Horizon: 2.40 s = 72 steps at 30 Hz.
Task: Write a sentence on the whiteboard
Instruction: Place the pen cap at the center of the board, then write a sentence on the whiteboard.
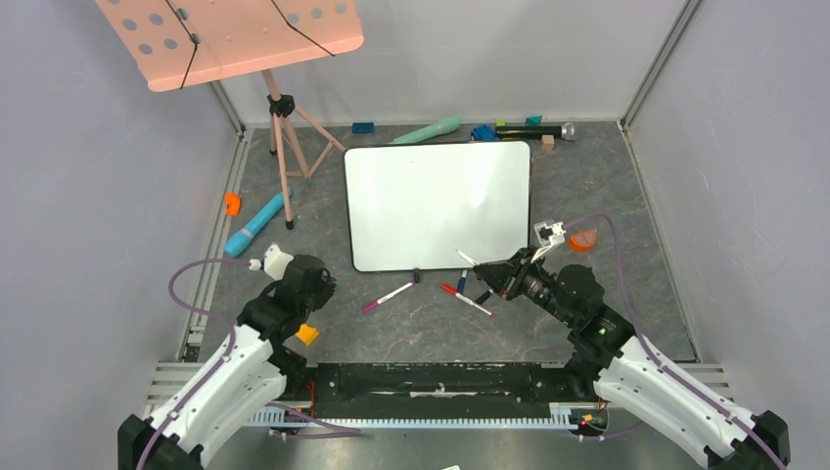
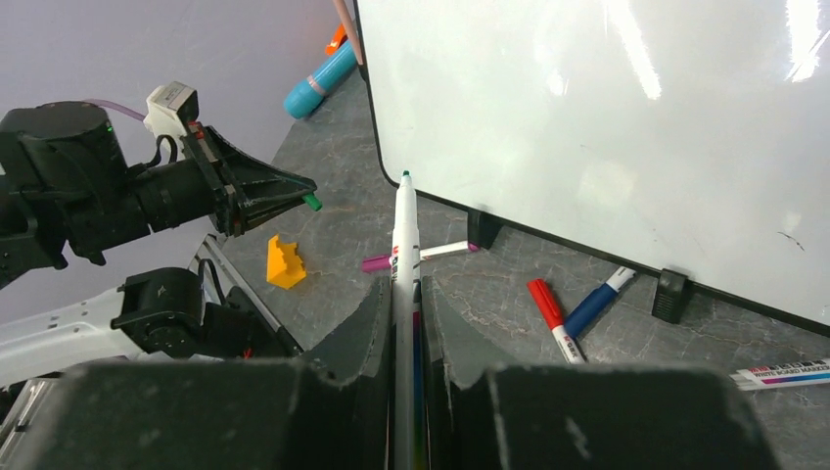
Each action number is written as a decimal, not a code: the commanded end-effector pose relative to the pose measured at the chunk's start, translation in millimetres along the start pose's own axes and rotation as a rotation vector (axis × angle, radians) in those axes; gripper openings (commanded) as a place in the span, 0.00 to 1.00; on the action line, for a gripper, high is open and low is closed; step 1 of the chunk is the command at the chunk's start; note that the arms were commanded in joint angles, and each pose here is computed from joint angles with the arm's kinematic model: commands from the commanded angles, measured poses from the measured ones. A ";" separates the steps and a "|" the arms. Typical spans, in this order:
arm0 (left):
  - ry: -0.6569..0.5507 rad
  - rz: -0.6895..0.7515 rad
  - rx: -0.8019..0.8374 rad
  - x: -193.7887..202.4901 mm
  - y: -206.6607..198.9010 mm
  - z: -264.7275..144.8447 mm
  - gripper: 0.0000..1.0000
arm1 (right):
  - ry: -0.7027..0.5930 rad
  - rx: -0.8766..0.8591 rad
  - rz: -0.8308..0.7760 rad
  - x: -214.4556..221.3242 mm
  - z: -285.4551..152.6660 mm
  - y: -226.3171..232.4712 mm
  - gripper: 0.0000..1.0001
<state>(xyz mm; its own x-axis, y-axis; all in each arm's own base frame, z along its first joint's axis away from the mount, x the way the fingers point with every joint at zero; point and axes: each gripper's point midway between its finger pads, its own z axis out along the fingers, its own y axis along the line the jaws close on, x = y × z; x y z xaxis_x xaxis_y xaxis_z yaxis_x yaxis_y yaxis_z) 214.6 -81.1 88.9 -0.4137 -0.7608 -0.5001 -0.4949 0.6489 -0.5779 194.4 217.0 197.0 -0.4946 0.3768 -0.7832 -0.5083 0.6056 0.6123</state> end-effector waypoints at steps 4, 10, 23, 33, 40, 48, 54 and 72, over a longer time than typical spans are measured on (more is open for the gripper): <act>-0.076 0.039 -0.269 -20.3 38.7 12.6 0.02 | -0.056 -0.004 -0.028 -22.4 -3.5 9.5 0.00; -0.052 0.089 -0.260 -16.0 36.5 27.3 0.02 | -0.063 0.010 -0.035 -25.5 -5.9 8.2 0.00; 0.004 0.184 -0.264 -10.5 37.8 35.9 0.20 | -0.062 -0.002 -0.023 -25.1 -4.6 10.8 0.00; 0.002 0.248 -0.244 -22.5 22.0 28.2 0.41 | -0.067 -0.001 -0.025 -27.3 -5.0 11.6 0.00; 0.011 0.338 -0.172 -28.1 3.8 26.2 0.47 | -0.065 -0.006 -0.030 -27.3 -5.1 12.3 0.00; -0.042 0.433 0.058 -36.8 -34.1 18.9 0.83 | -0.057 -0.016 -0.058 -30.2 -7.3 16.7 0.00; -0.014 0.493 0.277 -18.4 -58.5 18.4 0.98 | -0.054 -0.019 -0.077 -33.3 -7.5 19.3 0.00; -0.103 0.626 0.573 -9.1 -83.9 -1.2 1.00 | -0.043 -0.056 -0.083 -35.5 -5.3 28.8 0.00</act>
<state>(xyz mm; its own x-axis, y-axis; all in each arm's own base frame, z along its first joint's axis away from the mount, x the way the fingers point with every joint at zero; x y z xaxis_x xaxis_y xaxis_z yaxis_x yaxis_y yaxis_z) 254.4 -114.6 127.8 -0.4474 -0.3729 -0.8129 0.1156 0.8772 -0.4660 193.5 215.5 212.3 -0.4722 0.3255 -0.8192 -0.5398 0.6279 0.5606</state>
